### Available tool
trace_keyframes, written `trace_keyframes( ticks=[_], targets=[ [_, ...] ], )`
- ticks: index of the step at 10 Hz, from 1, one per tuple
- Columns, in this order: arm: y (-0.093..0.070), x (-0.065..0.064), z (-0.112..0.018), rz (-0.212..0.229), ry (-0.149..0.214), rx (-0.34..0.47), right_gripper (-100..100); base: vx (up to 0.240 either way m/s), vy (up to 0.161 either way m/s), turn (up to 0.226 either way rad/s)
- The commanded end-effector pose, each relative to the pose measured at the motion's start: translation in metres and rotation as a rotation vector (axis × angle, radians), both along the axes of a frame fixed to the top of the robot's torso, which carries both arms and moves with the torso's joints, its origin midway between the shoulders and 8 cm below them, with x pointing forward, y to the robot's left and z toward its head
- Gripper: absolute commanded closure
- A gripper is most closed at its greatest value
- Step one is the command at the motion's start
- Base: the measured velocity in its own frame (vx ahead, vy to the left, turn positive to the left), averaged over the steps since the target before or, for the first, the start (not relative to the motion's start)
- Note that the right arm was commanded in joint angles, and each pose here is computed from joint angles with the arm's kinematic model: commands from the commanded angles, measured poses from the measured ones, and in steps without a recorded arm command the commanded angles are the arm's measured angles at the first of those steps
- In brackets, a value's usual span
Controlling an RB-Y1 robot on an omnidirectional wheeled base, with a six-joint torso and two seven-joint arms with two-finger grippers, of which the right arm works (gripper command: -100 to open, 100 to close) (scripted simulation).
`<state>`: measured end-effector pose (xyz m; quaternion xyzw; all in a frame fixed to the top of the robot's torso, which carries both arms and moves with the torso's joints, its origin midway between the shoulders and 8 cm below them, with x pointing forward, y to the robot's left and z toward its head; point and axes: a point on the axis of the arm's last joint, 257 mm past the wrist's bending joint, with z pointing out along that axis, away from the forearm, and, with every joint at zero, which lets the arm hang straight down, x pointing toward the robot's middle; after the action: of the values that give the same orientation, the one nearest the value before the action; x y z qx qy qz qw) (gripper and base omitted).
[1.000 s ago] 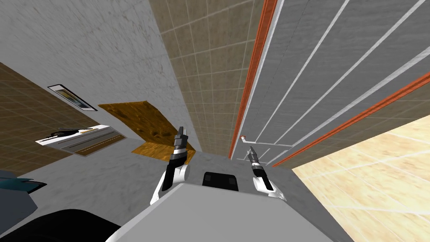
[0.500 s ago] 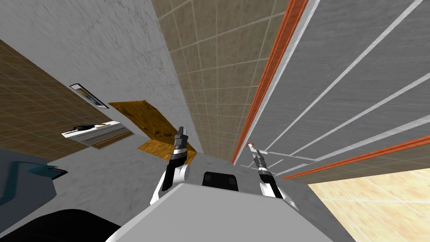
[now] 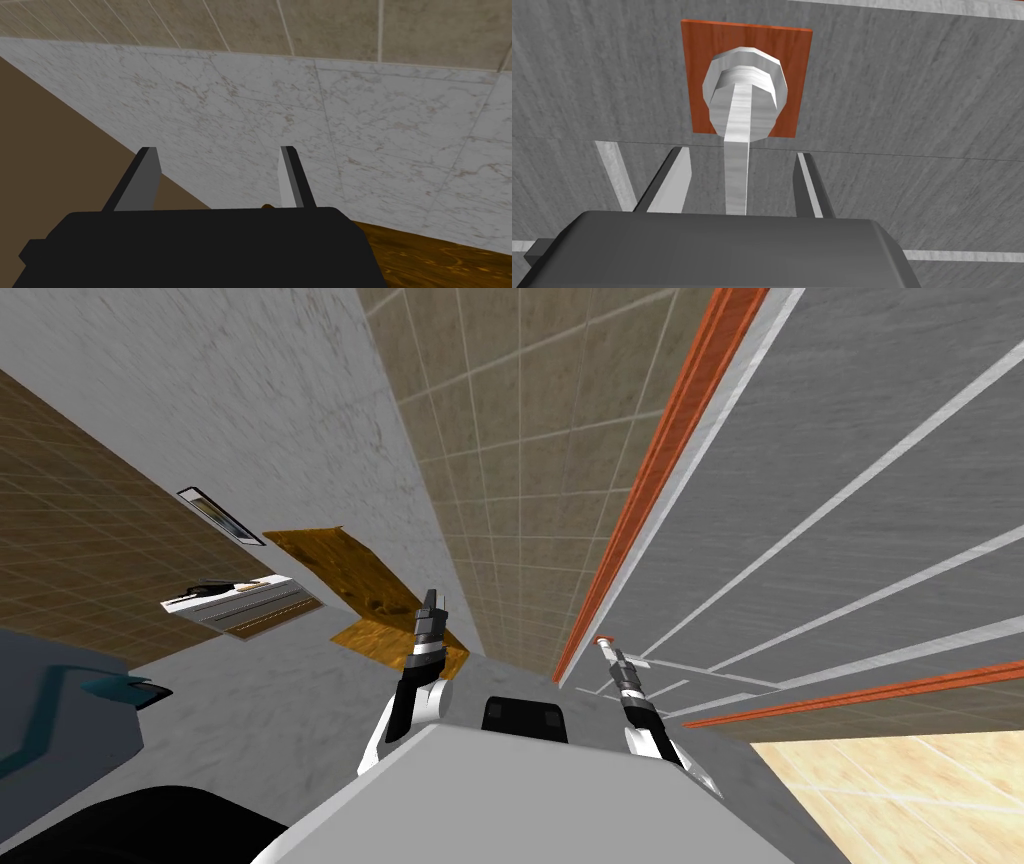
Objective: Pull the door open
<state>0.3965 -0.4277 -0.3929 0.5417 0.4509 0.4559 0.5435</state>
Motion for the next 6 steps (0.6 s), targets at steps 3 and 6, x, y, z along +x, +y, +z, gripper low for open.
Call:
trace_keyframes(
  ticks=[3,6],
  targets=[
    [0.0003,0.0000,-0.0004,0.000,0.001,0.000,100,-0.020,0.001,0.000],
    [-0.0006,-0.0064,-0.0008,0.020,0.002,-0.002,100,-0.043,-0.012,0.053]
  ],
)
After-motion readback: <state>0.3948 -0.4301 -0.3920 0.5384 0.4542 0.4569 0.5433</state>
